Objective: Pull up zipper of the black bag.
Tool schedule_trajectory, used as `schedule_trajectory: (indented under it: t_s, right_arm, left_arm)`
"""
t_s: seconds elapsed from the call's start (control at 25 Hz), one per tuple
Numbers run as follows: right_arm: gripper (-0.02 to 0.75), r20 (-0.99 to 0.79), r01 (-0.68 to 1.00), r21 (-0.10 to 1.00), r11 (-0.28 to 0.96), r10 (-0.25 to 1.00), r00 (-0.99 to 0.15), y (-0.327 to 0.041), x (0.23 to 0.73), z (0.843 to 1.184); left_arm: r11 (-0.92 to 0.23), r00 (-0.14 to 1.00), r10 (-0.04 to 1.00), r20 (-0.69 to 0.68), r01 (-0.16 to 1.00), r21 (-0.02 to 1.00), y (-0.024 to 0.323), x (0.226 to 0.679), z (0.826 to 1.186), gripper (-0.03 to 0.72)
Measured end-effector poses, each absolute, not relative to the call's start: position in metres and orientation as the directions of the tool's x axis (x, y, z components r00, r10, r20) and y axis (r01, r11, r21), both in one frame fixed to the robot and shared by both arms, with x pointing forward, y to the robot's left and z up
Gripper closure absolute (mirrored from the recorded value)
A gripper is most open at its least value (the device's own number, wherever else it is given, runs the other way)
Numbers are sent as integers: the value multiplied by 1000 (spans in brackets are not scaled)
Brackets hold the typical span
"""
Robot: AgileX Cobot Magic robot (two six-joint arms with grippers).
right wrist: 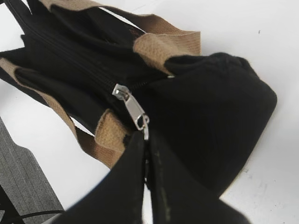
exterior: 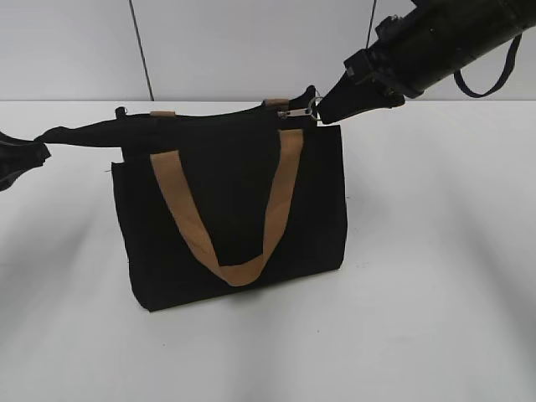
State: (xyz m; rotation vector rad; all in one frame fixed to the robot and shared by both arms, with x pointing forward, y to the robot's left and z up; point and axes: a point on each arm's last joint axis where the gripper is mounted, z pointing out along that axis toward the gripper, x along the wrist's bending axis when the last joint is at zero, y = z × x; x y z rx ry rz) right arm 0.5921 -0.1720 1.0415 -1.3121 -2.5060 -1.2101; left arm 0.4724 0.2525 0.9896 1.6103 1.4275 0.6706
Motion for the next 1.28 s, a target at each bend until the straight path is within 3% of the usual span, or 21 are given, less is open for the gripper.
schedule_trajectory:
  t_s: [0.08,0.16,0.28,0.36,0.6,0.92,1.08,1.28]
  right_arm:
    - [669,381,716,614,331,670,-637,-172,591,1043]
    - [526,364,705,627,332,675,-641,-175,590,1049]
    - [350,339,681,653,331,677,-654,-177,584,1062]
    - [312,324,673,660,334,682,-656,-178,580,1069]
    - [287,308,688,625,368,694,-651,-184,567,1081]
    - [285,194,653,601,461,709,-678,-177,528,1113]
    - [285,180,650,594,474,709,-682,-178,505,1132]
    - [285,170,630,634,449,714,-680,-187,471,1162]
  left_arm:
    - [37,188,970,-154,513,857,253,472,989,680]
    - [47,174,972,-159,519,854,254,471,990,606]
    - [87,135,974,-183,519,850,257,466,996,403]
    - [125,87,976,-202,533,837,260,462,1002,302]
    - [137,25,980,-198,632,763,247,445,1024,274]
    - [54,76,984,-160,733,678,227,413,1058,280]
    - [-26,163,977,-140,736,677,233,389,1073,280]
    - [-96,254,962,-102,660,745,253,350,1094,280]
